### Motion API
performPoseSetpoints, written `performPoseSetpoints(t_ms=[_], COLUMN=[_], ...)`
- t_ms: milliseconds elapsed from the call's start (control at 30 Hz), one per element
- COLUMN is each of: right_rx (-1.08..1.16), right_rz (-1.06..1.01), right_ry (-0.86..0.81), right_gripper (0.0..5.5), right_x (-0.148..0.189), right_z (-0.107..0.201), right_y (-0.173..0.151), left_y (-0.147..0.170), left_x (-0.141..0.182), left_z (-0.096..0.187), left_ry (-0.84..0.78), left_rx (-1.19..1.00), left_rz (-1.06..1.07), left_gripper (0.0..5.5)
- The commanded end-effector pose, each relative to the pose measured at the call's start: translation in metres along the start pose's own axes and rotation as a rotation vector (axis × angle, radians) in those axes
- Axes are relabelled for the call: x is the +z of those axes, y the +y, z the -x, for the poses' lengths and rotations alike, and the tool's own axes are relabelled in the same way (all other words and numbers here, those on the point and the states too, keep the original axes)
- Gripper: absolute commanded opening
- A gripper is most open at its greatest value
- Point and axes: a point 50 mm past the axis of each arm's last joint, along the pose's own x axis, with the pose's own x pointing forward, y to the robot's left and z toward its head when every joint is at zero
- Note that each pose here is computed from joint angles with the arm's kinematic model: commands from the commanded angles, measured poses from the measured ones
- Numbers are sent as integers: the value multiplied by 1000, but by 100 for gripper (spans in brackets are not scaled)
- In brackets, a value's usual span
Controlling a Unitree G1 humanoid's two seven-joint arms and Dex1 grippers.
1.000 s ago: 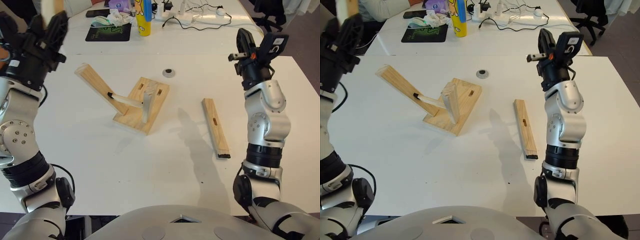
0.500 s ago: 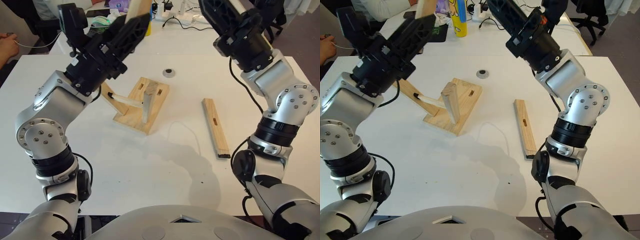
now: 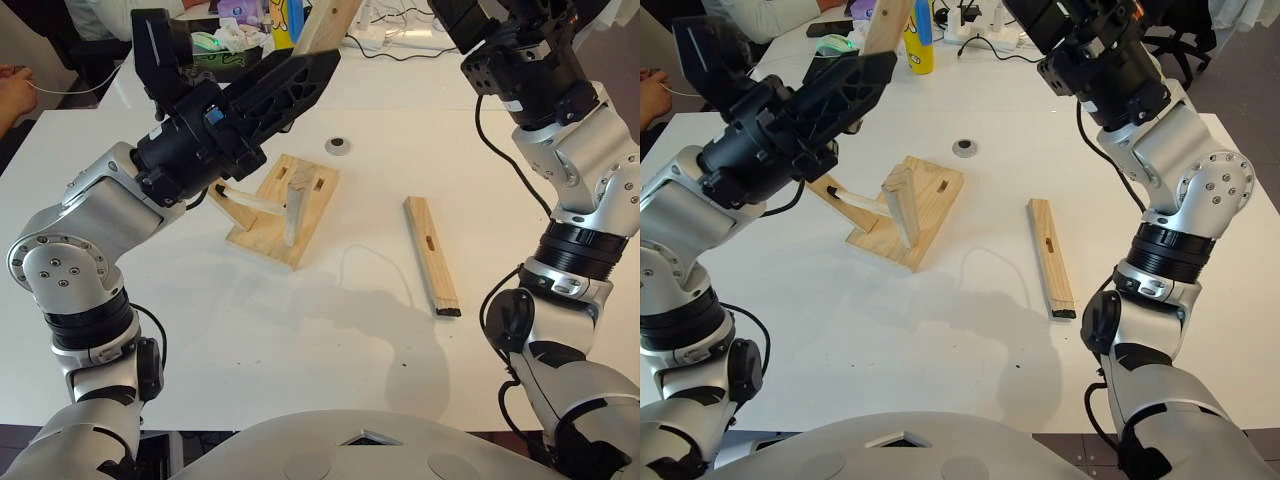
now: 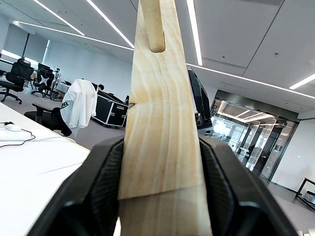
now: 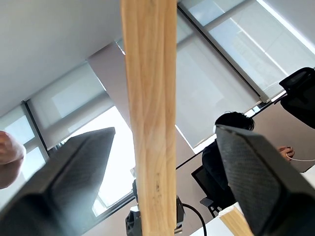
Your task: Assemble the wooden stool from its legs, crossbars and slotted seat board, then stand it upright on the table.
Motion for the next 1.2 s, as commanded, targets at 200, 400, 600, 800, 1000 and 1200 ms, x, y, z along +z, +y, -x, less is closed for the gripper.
performPoseSetpoints(t_ms=[200, 400, 600, 800, 1000, 1200], right_rx=[82, 93, 93, 96, 102, 112], right_rz=[-33, -45, -47, -49, -51, -49], right_ry=[42, 45, 52, 57, 53, 48], right_gripper=[490, 490, 388, 294, 218, 218], right_x=[-3, -5, -5, -6, -6, -6], right_z=[-11, -14, -16, -16, -16, -17], right_y=[13, 16, 17, 17, 17, 18], left_y=[-7, -7, -7, -6, -6, -6], left_x=[-6, -13, -15, -15, -15, -17], left_z=[-4, -2, -2, -2, -1, -1], left_ry=[56, 90, 95, 89, 85, 93], left_rx=[-57, -55, -55, -47, -43, -40], left_rz=[-7, -21, -25, -26, -23, -19], left_gripper=[205, 205, 205, 205, 205, 205])
